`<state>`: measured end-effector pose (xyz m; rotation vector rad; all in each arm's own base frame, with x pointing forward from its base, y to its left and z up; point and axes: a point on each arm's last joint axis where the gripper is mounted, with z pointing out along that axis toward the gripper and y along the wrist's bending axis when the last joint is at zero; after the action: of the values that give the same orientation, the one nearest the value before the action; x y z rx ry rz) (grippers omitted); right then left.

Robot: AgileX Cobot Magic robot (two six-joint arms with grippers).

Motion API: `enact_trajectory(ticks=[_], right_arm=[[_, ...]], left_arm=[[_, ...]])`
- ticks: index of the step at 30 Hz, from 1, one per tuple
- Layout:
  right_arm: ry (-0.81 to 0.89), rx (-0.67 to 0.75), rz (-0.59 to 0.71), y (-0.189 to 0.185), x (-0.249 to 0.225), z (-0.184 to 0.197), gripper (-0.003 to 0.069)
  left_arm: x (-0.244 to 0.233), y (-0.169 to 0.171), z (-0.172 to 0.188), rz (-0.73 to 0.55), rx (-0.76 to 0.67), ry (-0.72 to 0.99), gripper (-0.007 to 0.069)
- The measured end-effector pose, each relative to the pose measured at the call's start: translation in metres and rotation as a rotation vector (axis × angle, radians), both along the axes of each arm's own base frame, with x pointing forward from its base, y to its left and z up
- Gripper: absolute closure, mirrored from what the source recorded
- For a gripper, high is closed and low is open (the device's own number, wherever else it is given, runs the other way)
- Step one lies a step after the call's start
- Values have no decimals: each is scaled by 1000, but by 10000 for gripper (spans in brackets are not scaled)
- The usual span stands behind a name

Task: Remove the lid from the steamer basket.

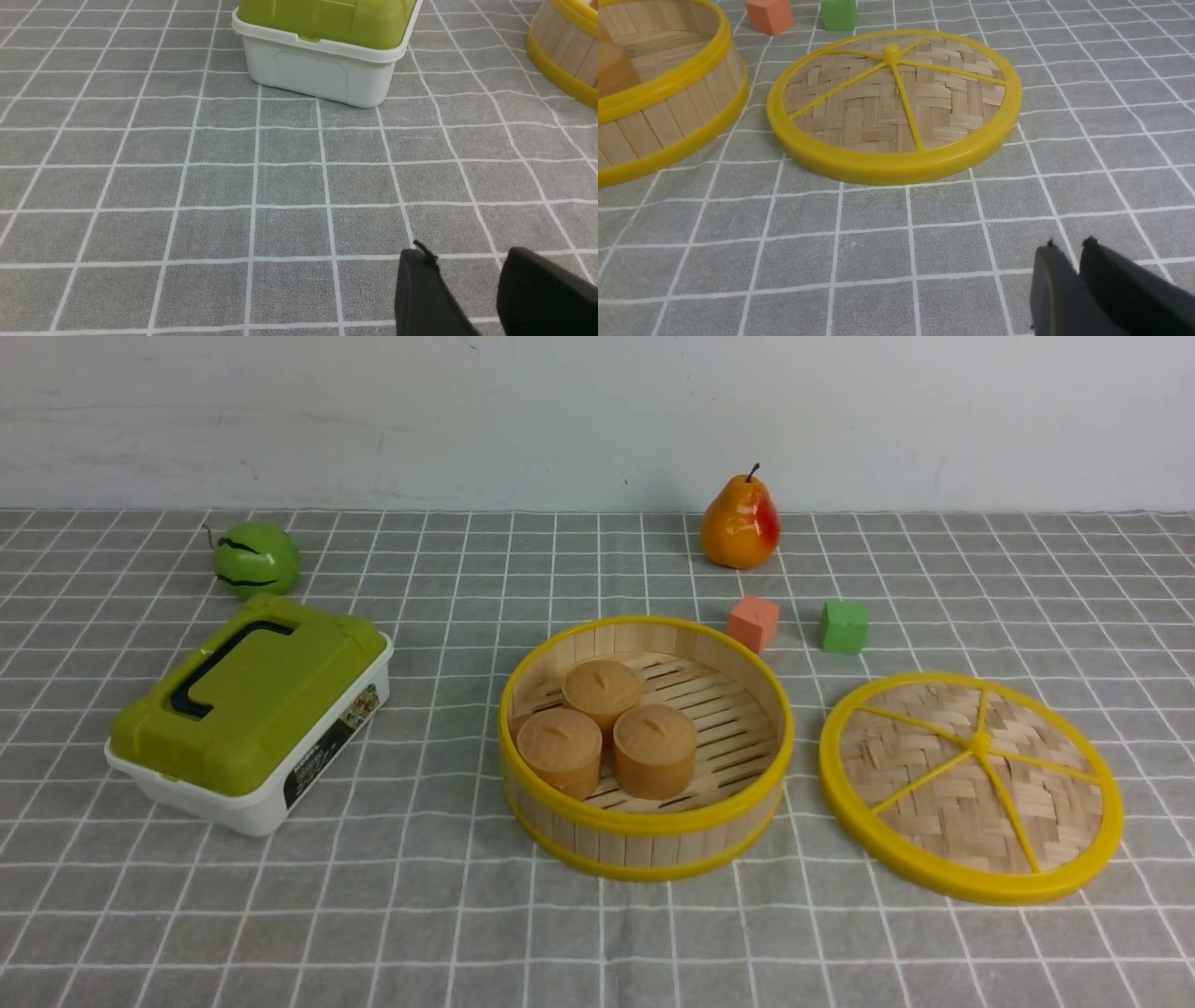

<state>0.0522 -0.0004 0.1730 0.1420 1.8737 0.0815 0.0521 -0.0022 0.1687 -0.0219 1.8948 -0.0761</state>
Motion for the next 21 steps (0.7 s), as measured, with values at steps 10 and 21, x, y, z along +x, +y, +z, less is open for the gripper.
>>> enact_trajectory(ticks=[10,21], right_arm=[[0,-2,1,0,0,0,582],[0,-3,1,0,0,0,573]], left_arm=[[0,0,0,0,0,0,386],[0,0,0,0,0,0,386]])
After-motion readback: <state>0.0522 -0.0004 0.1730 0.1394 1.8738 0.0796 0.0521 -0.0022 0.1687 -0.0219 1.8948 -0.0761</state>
